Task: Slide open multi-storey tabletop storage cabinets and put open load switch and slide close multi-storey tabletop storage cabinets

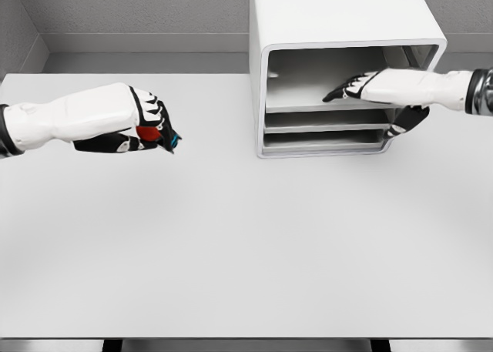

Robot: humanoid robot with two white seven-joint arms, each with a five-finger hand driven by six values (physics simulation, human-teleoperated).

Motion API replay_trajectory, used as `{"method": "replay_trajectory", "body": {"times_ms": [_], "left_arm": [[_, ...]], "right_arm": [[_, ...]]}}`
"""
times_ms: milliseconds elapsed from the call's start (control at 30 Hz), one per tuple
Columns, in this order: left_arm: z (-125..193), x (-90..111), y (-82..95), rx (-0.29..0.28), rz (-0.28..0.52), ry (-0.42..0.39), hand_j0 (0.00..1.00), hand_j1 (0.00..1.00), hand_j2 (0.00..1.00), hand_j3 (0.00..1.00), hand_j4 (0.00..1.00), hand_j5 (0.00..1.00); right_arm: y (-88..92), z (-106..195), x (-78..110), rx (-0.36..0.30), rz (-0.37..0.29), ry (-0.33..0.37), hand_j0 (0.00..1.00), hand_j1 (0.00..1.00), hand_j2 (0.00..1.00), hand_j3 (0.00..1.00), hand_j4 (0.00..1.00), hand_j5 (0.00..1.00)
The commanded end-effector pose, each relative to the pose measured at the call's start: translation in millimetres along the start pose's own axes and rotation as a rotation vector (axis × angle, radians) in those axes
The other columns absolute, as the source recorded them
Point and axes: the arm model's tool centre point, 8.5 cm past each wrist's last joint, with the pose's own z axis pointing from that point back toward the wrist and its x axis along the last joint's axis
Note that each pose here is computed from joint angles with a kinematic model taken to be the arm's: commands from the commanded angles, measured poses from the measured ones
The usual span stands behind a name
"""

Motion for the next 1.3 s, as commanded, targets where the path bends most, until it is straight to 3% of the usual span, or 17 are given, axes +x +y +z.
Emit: {"method": "replay_trajectory", "body": {"times_ms": [0, 467, 600, 967, 1267], "left_arm": [[-0.9, 0.3, 0.4, 0.007, 0.008, -0.003, 0.44, 0.44, 0.44, 0.44, 0.44, 0.44], [-1.7, 0.6, 12.6, 0.012, -0.01, -0.012, 0.44, 0.44, 0.44, 0.44, 0.44, 0.44], [-9.1, 3.3, 9.3, 0.012, -0.002, -0.033, 0.44, 0.44, 0.44, 0.44, 0.44, 0.44], [-20.6, 14.0, 17.2, 0.024, -0.028, -0.08, 0.44, 0.44, 0.44, 0.44, 0.44, 0.44], [-31.4, 17.1, 22.2, 0.015, -0.042, -0.107, 0.44, 0.44, 0.44, 0.44, 0.44, 0.44]], "right_arm": [[6.8, -2.4, -1.8, 0.023, -0.001, 0.007, 1.0, 1.0, 1.0, 1.0, 1.0, 1.0], [1.9, 10.8, 18.0, 0.041, 0.088, -0.056, 1.0, 1.0, 1.0, 1.0, 1.0, 1.0], [-0.7, 14.9, 32.4, 0.047, 0.129, -0.088, 1.0, 1.0, 1.0, 1.0, 1.0, 1.0], [12.4, 29.6, 37.8, 0.089, 0.143, -0.093, 1.0, 1.0, 1.0, 1.0, 1.0, 1.0], [11.2, 46.0, 48.2, 0.105, 0.172, -0.098, 1.0, 1.0, 1.0, 1.0, 1.0, 1.0]]}}
